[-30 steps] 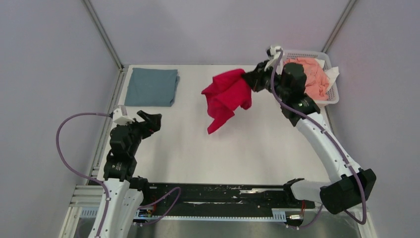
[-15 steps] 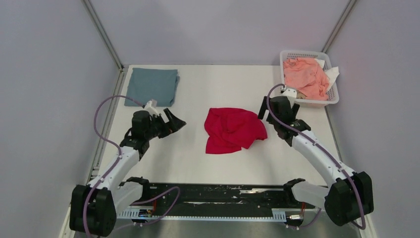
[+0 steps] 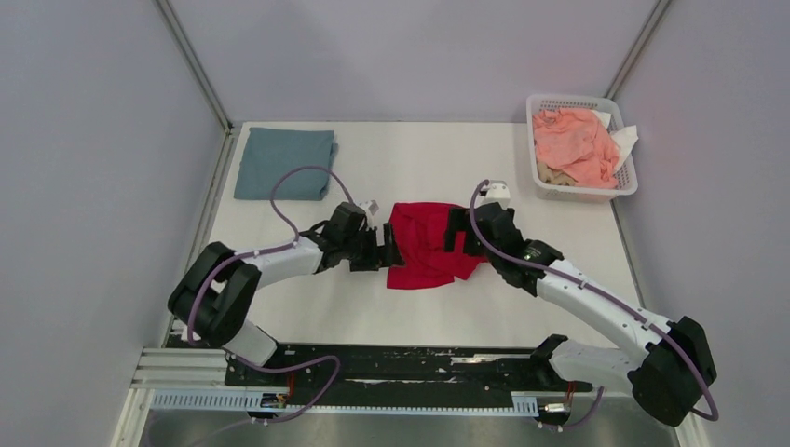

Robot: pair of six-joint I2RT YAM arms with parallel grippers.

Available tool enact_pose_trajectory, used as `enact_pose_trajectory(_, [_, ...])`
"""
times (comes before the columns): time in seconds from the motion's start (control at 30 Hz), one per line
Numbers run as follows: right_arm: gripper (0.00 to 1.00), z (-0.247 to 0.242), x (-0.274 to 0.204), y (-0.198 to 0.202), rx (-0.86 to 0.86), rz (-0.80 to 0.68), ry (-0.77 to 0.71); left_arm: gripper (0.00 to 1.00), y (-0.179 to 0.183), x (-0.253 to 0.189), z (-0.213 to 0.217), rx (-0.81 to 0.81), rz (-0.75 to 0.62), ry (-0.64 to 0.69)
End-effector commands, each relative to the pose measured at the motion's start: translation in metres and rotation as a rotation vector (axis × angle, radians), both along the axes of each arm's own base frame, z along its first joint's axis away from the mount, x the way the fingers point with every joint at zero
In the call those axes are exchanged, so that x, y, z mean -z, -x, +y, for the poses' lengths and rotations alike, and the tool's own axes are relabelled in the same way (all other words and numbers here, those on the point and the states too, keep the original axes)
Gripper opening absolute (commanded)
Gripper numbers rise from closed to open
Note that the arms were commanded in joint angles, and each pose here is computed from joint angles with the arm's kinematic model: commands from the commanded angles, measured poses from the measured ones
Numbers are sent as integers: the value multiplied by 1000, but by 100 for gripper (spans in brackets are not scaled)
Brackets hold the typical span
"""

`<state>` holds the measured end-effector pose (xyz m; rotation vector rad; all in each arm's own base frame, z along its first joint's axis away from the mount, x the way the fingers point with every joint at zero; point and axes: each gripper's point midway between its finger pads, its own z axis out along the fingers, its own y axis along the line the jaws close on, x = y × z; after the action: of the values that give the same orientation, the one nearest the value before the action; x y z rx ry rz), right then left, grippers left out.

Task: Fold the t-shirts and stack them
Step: Flatten out the tshirt

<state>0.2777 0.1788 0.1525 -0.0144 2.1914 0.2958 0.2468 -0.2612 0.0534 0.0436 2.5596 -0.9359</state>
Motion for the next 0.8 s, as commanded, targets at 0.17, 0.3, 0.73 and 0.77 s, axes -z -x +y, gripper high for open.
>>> enact_pose_trajectory(0.17, [100,-29,-9,8,153,-78,-91,83,3,43,-24,0,65,-196])
enact_pose_trajectory(0.3, [100,-41,-11,13,193,-111,-109,71,11,55,-32,15,72,-282])
enact_pose_trajectory(0.73, [100,6,9,40,-64,37,-192,0,-6,35,11,-172,-97,-506])
enact_pose_trajectory(0.77, [100,15,11,42,-103,57,-204,0,-9,32,19,-195,-123,-533])
